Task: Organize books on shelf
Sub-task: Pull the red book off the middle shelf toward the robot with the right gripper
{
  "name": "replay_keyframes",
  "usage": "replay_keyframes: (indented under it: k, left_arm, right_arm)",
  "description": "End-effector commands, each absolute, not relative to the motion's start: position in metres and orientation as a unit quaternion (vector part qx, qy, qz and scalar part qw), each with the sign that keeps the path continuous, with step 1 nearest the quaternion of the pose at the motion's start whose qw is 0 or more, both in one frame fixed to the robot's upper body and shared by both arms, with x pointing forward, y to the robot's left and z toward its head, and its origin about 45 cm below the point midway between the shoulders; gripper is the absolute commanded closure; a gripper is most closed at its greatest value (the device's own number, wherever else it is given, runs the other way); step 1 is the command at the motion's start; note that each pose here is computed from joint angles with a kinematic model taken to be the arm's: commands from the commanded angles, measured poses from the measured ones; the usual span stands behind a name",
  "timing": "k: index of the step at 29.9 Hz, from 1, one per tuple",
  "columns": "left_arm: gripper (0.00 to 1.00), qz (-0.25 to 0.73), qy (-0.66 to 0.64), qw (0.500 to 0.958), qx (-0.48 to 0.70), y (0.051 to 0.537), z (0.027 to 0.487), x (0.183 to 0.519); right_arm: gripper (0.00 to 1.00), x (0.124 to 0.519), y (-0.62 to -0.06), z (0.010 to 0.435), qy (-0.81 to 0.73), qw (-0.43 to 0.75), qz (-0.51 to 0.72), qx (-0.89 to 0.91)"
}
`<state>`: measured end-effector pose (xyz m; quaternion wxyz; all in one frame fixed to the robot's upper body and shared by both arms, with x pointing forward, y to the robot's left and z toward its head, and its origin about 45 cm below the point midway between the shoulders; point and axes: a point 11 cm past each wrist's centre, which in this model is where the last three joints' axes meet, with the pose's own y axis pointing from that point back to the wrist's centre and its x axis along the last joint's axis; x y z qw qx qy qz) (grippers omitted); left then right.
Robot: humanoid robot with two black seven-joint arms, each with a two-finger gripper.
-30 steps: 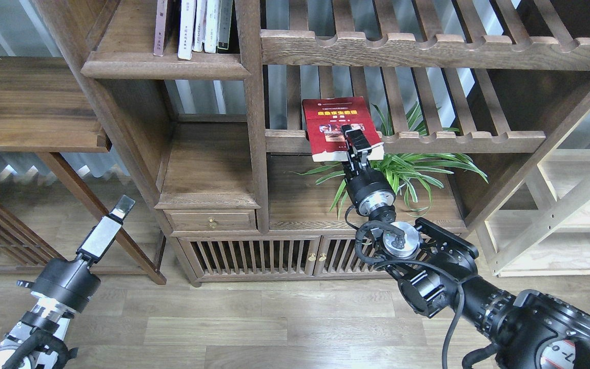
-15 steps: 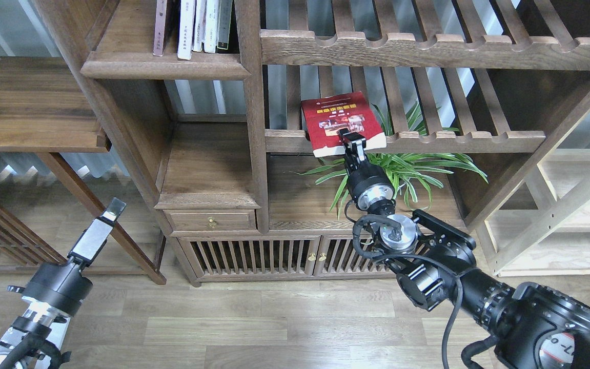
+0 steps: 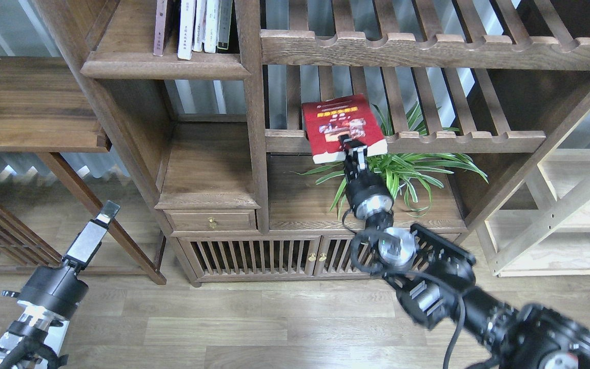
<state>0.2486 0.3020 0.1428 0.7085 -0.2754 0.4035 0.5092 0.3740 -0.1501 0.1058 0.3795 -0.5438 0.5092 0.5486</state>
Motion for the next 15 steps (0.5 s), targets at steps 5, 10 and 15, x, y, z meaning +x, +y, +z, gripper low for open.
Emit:
replay_keyframes:
  k: [5,10,15]
  left_arm:
    - [0.02,0.44,0.444,0.711,-0.323,0.266,0.156,0.262]
    - [0.02,0.412,0.439,0.712,-0.361,0.262,0.177,0.281]
    - [0.03,0.377,0.471,0.706,-0.372,0.242,0.176,0.282]
  right_arm:
    - [0.96,0.338,-0.119,0.116,0.456,0.382,0.576,-0.561]
    - [0.96,0.33,-0.11,0.127,0.432,0.391,0.581,-0.569]
    - [0.96,0.315,-0.095,0.143,0.398,0.403,0.593,-0.572]
